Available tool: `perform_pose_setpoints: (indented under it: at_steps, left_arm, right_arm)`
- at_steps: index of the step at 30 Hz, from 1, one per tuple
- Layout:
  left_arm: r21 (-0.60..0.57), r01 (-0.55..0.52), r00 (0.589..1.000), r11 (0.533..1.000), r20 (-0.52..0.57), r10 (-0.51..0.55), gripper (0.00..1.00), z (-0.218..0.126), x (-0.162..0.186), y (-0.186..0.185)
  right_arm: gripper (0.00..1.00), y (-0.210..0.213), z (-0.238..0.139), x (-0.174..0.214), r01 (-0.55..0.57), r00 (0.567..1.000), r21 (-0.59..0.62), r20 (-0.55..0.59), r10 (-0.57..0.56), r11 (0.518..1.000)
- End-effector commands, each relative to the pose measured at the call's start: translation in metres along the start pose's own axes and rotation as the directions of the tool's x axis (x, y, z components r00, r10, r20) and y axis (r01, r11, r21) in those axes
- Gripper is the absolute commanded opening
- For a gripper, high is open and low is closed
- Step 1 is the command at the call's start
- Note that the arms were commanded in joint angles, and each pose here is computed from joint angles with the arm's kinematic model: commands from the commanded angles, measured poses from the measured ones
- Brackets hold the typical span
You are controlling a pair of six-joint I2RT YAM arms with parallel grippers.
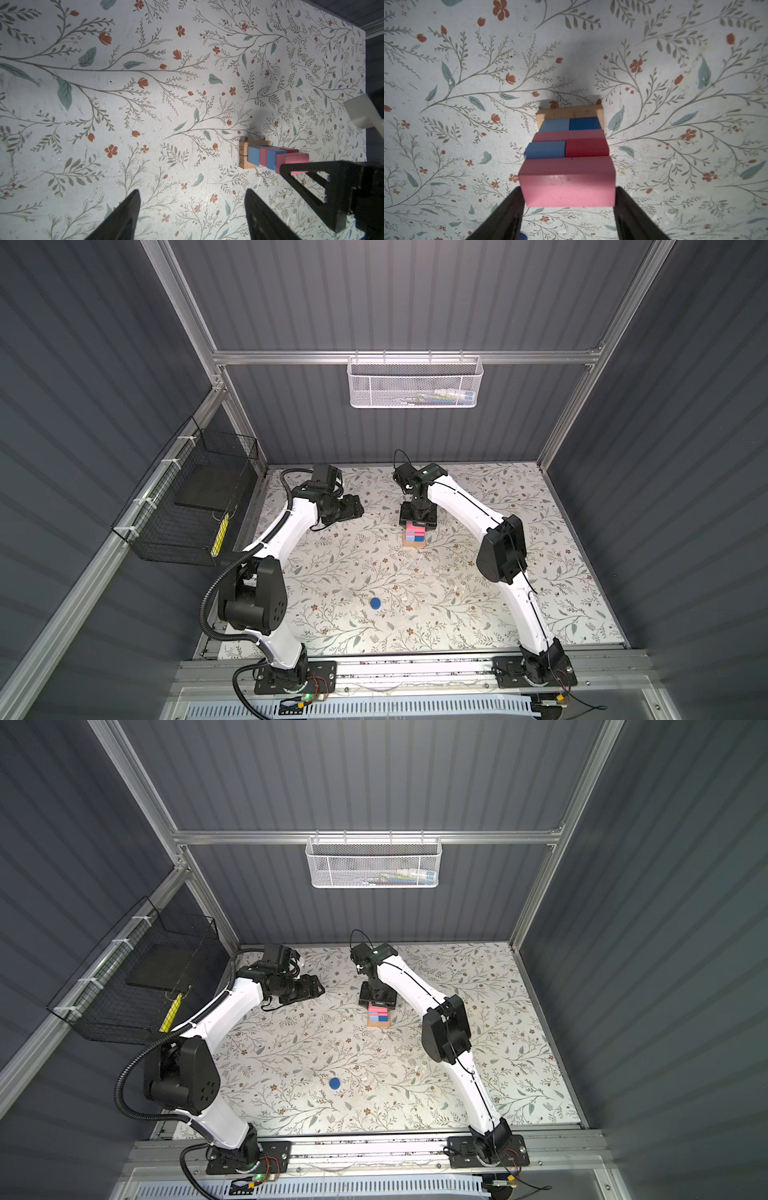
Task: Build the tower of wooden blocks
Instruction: 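Lower the pink block onto the stack top and open the right gripper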
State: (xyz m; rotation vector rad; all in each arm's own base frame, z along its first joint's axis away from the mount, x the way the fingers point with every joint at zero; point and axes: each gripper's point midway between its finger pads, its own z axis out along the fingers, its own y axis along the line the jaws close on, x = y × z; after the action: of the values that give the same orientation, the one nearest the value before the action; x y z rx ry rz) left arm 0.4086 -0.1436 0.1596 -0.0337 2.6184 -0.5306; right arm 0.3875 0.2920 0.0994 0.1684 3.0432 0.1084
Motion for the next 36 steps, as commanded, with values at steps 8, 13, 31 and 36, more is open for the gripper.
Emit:
perform_pose_setpoints:
  at_steps: [8,13,31,36]
  left_arm:
    - [0.006,-0.012,1.000,1.000,-0.017,0.012,0.79,0.0025,0.0045,0.0039]
    - [0.006,-0.010,1.000,1.000,-0.018,0.010,0.79,0.0030,0.0045,0.0042]
    - [0.006,-0.008,1.000,1.000,-0.020,0.008,0.79,0.0040,0.0051,0.0052]
    - [0.006,-0.008,1.000,1.000,-0.019,0.008,0.79,0.0039,0.0046,0.0056]
  right_arm:
    - [0.69,-0.0044,0.0067,-0.0028,-0.016,1.000,0.016,-0.010,0.017,1.000]
    - [0.69,-0.0042,0.0063,-0.0050,-0.020,1.000,0.012,-0.004,0.020,1.000]
    - [0.73,-0.0005,0.0045,-0.0081,-0.014,1.000,0.001,0.000,0.014,1.000]
    - [0.74,-0.0010,0.0031,-0.0086,-0.015,1.000,0.002,0.004,0.015,1.000]
